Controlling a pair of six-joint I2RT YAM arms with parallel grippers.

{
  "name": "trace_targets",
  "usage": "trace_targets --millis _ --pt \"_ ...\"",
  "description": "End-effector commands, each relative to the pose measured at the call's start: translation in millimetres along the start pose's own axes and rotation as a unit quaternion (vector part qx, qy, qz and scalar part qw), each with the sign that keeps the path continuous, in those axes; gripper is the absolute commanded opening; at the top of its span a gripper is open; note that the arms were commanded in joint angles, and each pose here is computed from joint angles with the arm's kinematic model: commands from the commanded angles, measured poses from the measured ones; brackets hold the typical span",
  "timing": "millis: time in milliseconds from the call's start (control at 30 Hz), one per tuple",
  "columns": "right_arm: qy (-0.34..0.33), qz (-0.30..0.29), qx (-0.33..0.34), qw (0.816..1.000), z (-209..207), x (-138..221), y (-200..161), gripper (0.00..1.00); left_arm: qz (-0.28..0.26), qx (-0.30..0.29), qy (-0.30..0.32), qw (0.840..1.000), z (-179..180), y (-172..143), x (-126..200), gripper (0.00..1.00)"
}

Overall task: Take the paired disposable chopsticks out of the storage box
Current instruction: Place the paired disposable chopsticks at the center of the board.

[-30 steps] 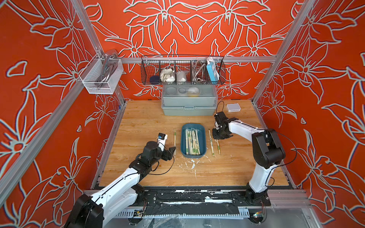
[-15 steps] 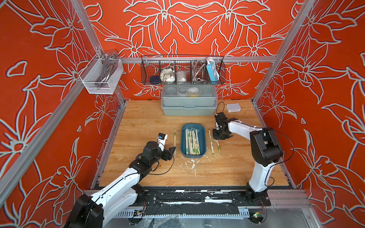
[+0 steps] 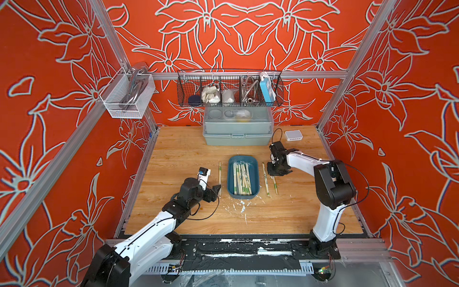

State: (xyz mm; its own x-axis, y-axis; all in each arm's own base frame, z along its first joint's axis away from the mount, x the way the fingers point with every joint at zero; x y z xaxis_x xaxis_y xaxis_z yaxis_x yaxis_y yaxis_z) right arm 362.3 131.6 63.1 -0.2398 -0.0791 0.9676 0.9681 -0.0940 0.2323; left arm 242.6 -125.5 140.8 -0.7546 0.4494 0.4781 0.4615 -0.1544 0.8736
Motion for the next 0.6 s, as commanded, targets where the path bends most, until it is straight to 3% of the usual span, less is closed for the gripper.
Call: trace_targets --millis 0,200,367,467,567 --pt "0.000 -0.007 -0.005 1.000 -3.6 16.9 0.0 0.33 -0.016 0.003 0.000 1.000 -0.4 12.4 1.1 0.84" --pt "0.019 -0.035 0.002 0.999 -1.6 48.3 0.5 0.42 0.002 0.032 0.023 0.999 5.3 10.9 3.0 0.83" --pt "0.067 -0.091 0.017 0.993 2.2 81.8 -6.5 0.50 0.007 0.029 0.062 0.998 0.8 33.9 16.3 0.80" --pt "0.099 -0.140 0.028 0.985 2.7 91.2 -16.3 0.57 0.030 -0.011 0.081 0.996 -13.9 52.4 18.0 0.77" --pt "0.133 -0.185 0.036 0.973 4.0 97.3 -28.4 0.60 0.076 0.012 0.063 0.995 -26.0 63.9 5.9 0.69"
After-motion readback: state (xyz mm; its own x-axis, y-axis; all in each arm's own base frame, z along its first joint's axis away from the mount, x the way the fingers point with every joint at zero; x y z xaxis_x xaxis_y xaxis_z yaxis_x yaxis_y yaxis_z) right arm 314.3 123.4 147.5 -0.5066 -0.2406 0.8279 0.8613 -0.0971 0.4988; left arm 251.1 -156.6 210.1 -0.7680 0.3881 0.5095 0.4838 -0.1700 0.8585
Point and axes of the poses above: each gripper's point midway between its finger pads, its own x axis back along the fingers, its own z axis along the line the jaws close on, y = z × x, the point moved 4 cm from there along x, back along the fingers, and after that the axes turned 7 degrees about -x, right-handed, at the moved point
